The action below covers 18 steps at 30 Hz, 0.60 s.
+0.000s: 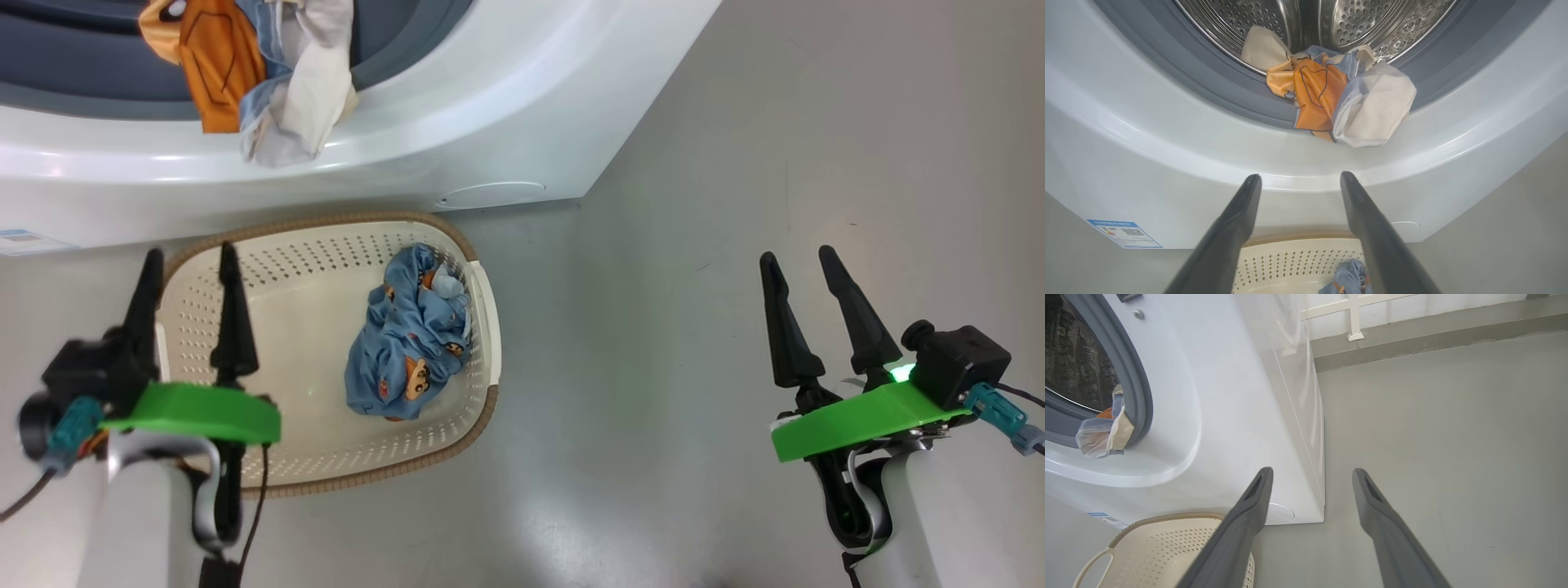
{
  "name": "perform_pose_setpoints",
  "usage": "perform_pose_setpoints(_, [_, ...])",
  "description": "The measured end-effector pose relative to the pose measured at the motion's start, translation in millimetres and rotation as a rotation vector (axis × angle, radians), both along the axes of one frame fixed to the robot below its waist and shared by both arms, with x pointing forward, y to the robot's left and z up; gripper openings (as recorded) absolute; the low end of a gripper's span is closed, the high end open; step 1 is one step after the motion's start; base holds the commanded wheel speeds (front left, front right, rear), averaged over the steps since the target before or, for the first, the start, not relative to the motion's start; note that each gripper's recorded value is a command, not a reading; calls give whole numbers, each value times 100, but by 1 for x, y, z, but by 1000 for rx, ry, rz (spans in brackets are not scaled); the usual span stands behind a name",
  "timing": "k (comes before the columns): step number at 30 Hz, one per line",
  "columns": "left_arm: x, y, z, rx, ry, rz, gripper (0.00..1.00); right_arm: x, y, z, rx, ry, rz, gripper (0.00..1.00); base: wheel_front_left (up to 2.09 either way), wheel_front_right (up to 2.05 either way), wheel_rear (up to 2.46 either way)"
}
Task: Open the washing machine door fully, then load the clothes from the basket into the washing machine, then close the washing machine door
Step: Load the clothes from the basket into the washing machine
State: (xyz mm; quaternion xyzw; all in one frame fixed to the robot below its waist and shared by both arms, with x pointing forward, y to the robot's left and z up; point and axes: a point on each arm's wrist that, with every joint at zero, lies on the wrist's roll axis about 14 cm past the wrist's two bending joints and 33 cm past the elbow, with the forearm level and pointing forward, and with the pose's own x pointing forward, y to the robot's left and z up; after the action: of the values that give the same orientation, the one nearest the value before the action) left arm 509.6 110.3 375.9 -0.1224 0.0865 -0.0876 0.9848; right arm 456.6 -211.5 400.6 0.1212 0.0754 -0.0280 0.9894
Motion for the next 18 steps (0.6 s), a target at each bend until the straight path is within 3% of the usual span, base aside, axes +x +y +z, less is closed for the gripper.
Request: perform_pose_setpoints(18, [53,-39,3,-24,-15,-86,100,-4,-2,-11,-5,31,-6,100,0,0,0])
